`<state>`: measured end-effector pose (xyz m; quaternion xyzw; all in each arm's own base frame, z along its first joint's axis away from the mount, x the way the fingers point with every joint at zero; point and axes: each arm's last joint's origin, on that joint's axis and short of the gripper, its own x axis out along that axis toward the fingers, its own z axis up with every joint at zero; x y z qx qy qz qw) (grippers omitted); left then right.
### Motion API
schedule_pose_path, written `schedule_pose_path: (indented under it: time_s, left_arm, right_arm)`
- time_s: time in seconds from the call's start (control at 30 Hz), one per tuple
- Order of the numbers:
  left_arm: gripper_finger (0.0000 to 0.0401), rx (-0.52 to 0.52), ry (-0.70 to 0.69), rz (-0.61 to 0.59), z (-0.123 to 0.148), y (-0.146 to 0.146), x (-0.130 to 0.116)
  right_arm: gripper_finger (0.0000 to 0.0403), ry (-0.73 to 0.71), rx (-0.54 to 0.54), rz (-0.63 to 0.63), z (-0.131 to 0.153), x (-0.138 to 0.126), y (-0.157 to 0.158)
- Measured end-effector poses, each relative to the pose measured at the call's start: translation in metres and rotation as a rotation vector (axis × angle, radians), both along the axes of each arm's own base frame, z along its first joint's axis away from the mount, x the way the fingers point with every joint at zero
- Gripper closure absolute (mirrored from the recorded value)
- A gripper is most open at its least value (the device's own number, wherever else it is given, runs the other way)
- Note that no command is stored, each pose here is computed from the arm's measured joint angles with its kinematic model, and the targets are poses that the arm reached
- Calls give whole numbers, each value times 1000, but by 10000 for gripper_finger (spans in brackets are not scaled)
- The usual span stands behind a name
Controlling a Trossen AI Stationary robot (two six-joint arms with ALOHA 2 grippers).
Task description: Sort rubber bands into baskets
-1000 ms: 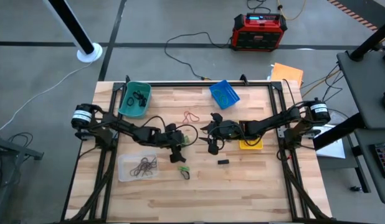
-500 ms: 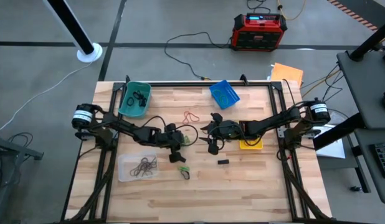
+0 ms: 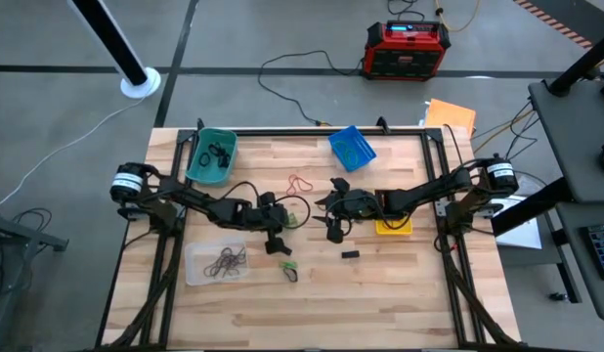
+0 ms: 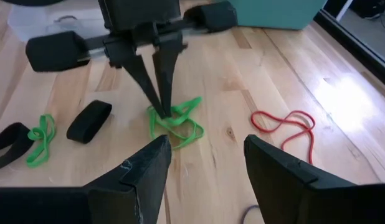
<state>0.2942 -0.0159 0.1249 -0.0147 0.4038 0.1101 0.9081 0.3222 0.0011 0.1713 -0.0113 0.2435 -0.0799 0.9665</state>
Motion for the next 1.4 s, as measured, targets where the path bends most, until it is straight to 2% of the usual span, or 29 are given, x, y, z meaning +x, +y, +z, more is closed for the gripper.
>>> schedule_pose_path:
  time_s: [0.43, 0.6, 0.77, 1.03, 1.23, 1.4]
  left_arm:
    - [401, 55, -104, -5, 29, 1, -3]
    - [401, -16, -132, -28, 35, 0, -4]
    - [393, -52, -111, 7, 27, -1, -3]
    - [353, -48, -71, 53, 3, -1, 5]
    - [323, -49, -59, 60, -1, -1, 5]
    - [315, -44, -40, 63, -5, -1, 5]
  right_arm:
    - [204, 32, 4, -9, -3, -2, 0]
    - [204, 32, 3, -9, -3, -2, 0]
    - [204, 31, 3, -9, -3, -2, 0]
    - [204, 31, 3, -9, -3, -2, 0]
    - [204, 32, 3, -9, -3, -2, 0]
    - [204, 32, 3, -9, -3, -2, 0]
